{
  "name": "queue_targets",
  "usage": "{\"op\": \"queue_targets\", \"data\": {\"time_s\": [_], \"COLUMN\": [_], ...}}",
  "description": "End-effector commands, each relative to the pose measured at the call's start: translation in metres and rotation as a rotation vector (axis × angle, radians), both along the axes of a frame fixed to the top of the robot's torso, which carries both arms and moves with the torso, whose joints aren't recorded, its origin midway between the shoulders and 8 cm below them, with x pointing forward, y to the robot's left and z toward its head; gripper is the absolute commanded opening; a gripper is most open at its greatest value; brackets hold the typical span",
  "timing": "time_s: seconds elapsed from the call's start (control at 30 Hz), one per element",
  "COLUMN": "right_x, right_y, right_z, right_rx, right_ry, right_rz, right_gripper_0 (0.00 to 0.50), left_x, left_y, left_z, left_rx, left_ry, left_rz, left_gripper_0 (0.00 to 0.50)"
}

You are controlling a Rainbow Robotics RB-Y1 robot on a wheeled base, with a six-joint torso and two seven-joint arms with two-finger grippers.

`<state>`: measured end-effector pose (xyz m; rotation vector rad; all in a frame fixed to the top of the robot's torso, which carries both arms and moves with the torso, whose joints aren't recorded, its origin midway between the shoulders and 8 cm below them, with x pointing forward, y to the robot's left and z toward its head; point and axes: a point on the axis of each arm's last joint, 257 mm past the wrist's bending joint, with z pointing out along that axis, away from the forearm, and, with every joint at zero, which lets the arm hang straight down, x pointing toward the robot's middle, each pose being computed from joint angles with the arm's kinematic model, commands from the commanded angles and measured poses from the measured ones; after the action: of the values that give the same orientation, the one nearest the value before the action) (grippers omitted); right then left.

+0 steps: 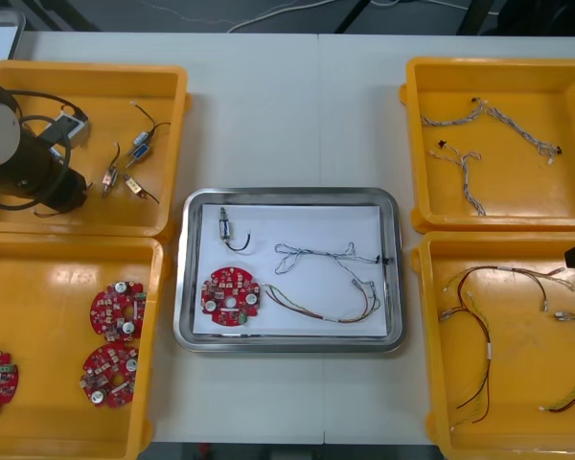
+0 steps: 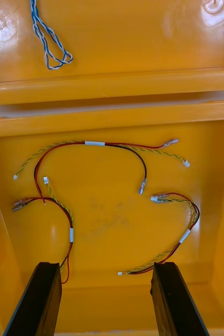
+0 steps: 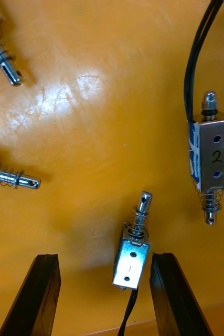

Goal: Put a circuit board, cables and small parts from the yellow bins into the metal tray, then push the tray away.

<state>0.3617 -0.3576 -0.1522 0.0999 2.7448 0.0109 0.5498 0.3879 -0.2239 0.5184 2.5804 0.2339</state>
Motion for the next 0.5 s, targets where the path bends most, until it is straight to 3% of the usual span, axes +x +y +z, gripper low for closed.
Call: {"op": "queue_targets", "data": {"time_s": [0.03,0.33,0.4,0.5], "right_x": [-0.0023,-0.0023,-0.0023,-0.0023], "right_y": [-0.0124,-0.0124,-0.0124,-0.0124], "right_z": [0.0141,0.0141,0.0141,0.0141], "right_rx": [-0.03,-0.03,-0.03,-0.03], "right_ry": [-0.027,-0.027,-0.027,-0.027], "right_rz": [-0.03,-0.03,-0.03,-0.03], "right_gripper_0": [0.5,0.5,0.5,0.5], "left_x": [0.0159,0.0182,0.0185,0.0187], "left_y": [-0.0183,-0.0239,-0.0244,-0.0249], "left_z": [0.018,0.0128,0.0132,0.0127], "left_rx": [0.03,0.045,0.046,0.046], "left_ry": [-0.037,-0.039,-0.04,-0.041], "left_rz": [-0.075,-0.081,-0.083,-0.083], "left_gripper_0": [0.5,0.495,0.449,0.312]}}
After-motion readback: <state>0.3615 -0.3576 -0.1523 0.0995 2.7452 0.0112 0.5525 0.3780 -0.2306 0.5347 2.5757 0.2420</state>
